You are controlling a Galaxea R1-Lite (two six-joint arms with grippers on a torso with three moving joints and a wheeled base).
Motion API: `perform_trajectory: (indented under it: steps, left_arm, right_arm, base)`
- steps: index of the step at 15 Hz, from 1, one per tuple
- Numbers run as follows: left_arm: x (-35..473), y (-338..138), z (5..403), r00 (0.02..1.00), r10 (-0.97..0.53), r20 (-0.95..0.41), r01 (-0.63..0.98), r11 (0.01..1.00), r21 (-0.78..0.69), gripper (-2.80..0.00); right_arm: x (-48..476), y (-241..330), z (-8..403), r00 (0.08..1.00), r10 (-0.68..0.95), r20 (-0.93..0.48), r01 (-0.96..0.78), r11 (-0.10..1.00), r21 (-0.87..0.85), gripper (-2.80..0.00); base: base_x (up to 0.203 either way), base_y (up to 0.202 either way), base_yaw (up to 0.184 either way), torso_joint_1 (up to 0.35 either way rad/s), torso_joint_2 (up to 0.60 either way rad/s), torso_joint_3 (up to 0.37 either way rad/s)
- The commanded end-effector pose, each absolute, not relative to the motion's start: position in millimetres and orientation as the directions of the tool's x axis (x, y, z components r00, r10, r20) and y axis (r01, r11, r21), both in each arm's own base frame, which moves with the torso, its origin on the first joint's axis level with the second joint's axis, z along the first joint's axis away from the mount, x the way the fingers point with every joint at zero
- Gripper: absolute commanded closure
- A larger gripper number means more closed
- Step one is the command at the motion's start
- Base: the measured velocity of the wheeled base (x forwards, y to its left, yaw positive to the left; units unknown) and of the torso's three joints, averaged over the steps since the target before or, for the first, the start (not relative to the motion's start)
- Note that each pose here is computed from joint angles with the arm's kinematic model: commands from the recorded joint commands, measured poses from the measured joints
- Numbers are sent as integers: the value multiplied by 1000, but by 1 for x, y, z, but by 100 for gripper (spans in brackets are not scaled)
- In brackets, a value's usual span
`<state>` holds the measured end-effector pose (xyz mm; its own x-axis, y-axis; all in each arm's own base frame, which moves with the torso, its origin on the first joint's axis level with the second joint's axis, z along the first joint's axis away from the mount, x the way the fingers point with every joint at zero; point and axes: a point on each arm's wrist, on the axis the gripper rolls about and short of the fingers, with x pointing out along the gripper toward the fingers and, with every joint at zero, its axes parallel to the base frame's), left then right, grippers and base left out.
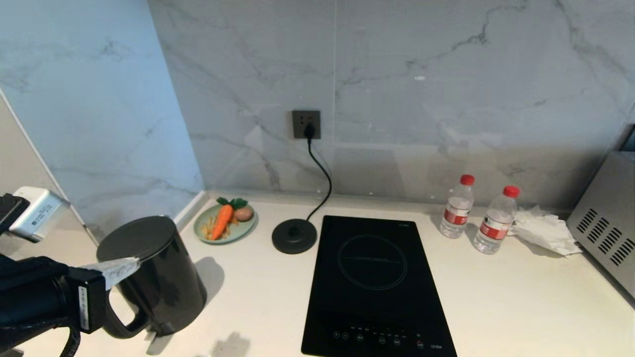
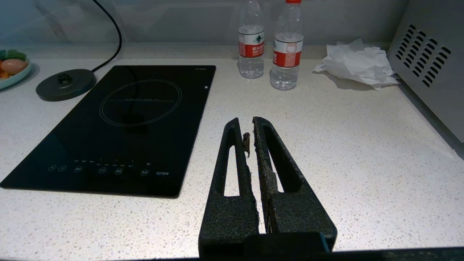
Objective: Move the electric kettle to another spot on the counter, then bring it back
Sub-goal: Grab the kettle
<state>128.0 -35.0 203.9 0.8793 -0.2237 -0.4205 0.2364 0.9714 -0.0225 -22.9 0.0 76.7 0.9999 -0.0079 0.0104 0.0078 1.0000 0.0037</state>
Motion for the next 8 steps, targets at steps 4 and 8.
perform_trajectory:
  steps: [4,8]
  left_arm:
    - [115,-32,191,891,-123,-436,90,991,-94,0]
    - [106,-52,176,868,-149,-475,108,988,-114,0]
  right_arm:
    - [-23,0,77,1000,-8,11,8,1000,3,0]
    - [-23,0,77,1000,-8,12,8,1000,5,0]
  base:
    - [0,0,0,0,0,0]
    - [0,0,0,0,0,0]
